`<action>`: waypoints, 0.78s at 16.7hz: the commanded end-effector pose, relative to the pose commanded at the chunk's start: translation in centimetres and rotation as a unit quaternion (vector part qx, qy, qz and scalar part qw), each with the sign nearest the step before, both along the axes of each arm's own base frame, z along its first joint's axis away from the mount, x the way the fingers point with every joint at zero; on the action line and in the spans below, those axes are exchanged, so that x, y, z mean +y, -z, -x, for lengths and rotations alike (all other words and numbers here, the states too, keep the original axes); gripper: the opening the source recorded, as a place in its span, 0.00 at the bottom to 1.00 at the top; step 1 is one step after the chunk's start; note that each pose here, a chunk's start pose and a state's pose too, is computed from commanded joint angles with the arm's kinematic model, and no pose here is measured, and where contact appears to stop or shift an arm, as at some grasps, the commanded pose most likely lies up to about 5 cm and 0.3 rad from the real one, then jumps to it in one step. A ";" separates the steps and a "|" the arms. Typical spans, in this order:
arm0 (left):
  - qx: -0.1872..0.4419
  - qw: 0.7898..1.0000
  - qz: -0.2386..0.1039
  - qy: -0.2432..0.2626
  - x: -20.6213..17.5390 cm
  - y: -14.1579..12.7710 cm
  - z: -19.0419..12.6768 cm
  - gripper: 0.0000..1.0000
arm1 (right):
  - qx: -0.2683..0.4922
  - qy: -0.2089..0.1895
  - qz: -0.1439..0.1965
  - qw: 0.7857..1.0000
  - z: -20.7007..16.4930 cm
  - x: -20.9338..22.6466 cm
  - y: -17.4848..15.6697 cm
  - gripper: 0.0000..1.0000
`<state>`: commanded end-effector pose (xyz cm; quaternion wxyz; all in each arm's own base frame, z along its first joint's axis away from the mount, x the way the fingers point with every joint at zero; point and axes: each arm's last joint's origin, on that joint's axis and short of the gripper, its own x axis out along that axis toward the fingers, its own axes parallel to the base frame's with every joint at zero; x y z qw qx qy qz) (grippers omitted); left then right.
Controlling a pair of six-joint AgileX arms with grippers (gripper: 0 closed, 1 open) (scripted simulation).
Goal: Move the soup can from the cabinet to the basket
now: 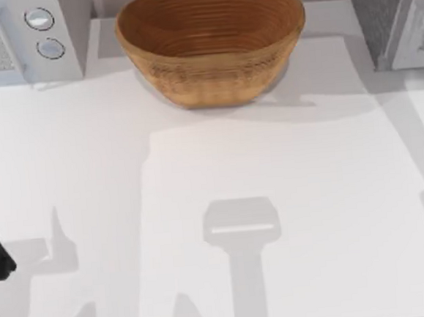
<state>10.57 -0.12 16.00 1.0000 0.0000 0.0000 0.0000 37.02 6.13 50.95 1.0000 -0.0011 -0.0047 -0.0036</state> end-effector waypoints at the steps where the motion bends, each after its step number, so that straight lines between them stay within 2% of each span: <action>1: 0.000 1.000 0.000 0.000 0.0 0.0 0.0 1.00 | 0.000 0.000 0.000 1.000 -0.7 0.0 0.0 1.00; 5: 0.000 1.000 0.000 0.000 0.0 0.0 0.0 1.00 | 0.000 0.000 0.000 1.000 -2.6 -0.1 0.2 1.00; 9: 0.000 1.000 0.000 0.000 0.0 0.0 0.0 1.00 | 0.000 0.000 0.000 1.000 -2.7 -0.1 0.2 1.00; 13: 0.000 1.000 0.000 0.000 0.0 0.0 0.0 1.00 | 0.000 0.000 0.000 1.000 -2.7 -0.1 0.2 0.70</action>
